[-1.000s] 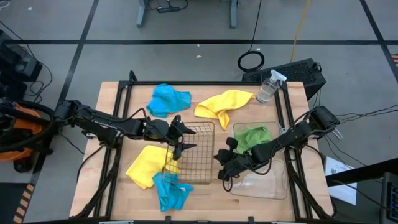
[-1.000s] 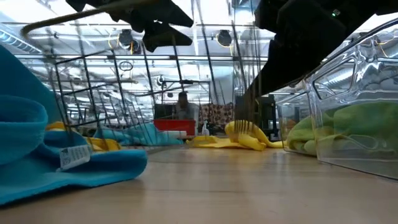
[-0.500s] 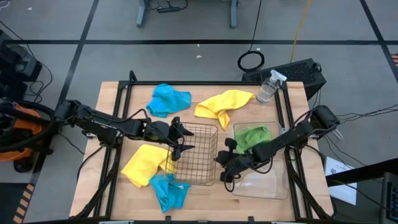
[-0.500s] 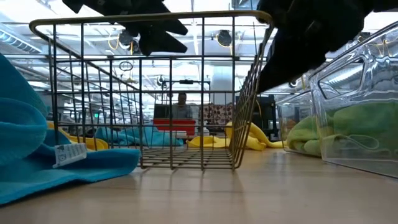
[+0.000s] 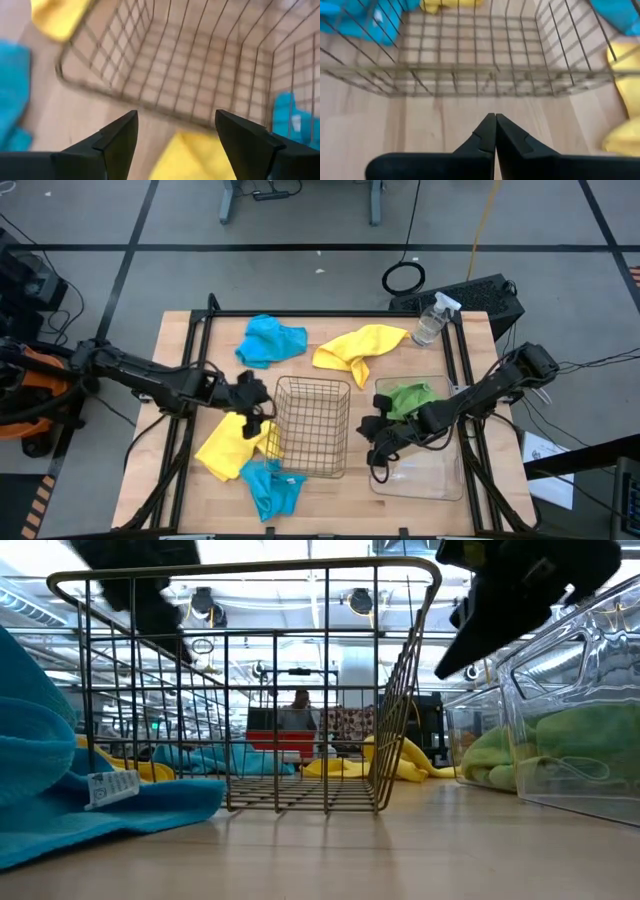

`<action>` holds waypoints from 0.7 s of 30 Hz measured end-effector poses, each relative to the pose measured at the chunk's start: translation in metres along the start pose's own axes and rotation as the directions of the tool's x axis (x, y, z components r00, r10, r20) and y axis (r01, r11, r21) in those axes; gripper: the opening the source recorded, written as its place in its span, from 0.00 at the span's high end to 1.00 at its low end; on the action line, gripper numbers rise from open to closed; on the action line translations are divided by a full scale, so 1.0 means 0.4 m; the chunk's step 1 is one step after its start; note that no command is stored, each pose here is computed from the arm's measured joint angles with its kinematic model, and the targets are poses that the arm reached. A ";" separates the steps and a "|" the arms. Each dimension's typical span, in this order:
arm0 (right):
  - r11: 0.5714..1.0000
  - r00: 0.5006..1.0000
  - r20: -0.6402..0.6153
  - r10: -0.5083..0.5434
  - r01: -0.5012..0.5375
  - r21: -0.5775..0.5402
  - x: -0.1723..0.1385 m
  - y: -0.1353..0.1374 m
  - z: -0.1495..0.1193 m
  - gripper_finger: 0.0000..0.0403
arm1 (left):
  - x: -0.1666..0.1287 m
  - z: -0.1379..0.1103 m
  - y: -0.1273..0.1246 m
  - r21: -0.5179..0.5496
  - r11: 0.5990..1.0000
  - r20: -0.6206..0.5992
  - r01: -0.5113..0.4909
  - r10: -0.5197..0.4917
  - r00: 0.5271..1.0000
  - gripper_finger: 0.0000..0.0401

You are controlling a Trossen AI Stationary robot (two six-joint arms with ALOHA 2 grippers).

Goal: Sort microfiber towel by color & place in baskets
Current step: Adjust the wire basket

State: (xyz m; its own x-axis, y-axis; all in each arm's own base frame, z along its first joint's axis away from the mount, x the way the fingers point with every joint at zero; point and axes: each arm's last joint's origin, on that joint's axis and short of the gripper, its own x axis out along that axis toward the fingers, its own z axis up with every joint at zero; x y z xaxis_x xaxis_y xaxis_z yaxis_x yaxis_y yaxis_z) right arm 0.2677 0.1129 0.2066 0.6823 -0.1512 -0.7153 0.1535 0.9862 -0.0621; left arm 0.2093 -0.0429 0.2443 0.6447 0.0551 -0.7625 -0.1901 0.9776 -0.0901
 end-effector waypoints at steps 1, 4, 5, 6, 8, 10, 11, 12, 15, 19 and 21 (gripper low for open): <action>1.000 1.000 -0.012 -0.004 0.004 -0.002 -0.001 -0.001 -0.003 1.00 | 0.001 -0.014 -0.004 -0.010 1.000 -0.013 0.003 -0.003 1.000 0.32; 1.000 1.000 -0.027 -0.009 0.008 -0.017 -0.002 -0.001 -0.008 1.00 | 0.017 -0.048 -0.022 -0.025 0.999 -0.021 0.027 -0.028 0.999 0.32; 1.000 1.000 -0.027 -0.009 0.008 -0.019 -0.002 0.000 -0.008 1.00 | 0.020 -0.055 -0.030 -0.024 0.999 -0.009 0.042 -0.042 0.999 0.32; 1.000 1.000 -0.025 -0.008 0.007 -0.021 -0.002 0.000 -0.008 1.00 | 0.023 -0.062 -0.037 -0.025 0.998 -0.001 0.055 -0.055 0.998 0.32; 1.000 1.000 -0.025 -0.008 0.007 -0.021 -0.002 0.000 -0.008 1.00 | 0.034 -0.082 -0.045 -0.014 0.998 0.000 0.063 -0.063 0.998 0.32; 1.000 1.000 -0.023 -0.007 0.007 -0.021 -0.002 0.000 -0.007 1.00 | 0.039 -0.085 -0.053 -0.012 0.997 0.049 0.071 -0.070 0.996 0.32; 1.000 1.000 -0.023 -0.007 0.007 -0.020 -0.002 0.000 -0.007 1.00 | 0.039 -0.084 -0.056 -0.013 0.997 0.071 0.070 -0.069 0.995 0.32; 1.000 1.000 -0.023 -0.007 0.007 -0.015 -0.002 0.000 -0.007 1.00 | 0.041 -0.085 -0.057 -0.012 0.998 0.082 0.059 -0.058 0.995 0.32; 1.000 1.000 -0.021 -0.006 0.006 -0.002 -0.003 0.000 -0.006 1.00 | 0.049 -0.083 -0.057 0.007 1.000 0.107 0.019 -0.020 0.994 0.32; 1.000 1.000 -0.008 0.002 -0.002 0.008 -0.006 0.000 -0.002 1.00 | 0.060 -0.069 -0.058 0.060 0.998 0.165 -0.029 0.019 0.986 0.32; 1.000 1.000 -0.002 0.009 -0.009 0.016 -0.011 -0.001 0.000 1.00 | 0.068 -0.063 -0.056 0.075 0.996 0.176 -0.040 0.026 0.984 0.32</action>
State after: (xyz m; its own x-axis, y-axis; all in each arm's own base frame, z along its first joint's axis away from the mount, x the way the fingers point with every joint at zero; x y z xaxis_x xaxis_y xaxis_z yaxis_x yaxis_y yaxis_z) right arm 0.2646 0.1131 0.2100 0.6824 -0.1420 -0.7170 0.1583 0.9864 -0.0447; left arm 0.2122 -0.0686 0.2095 0.7597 0.1152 -0.6399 -0.1596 0.9871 -0.0117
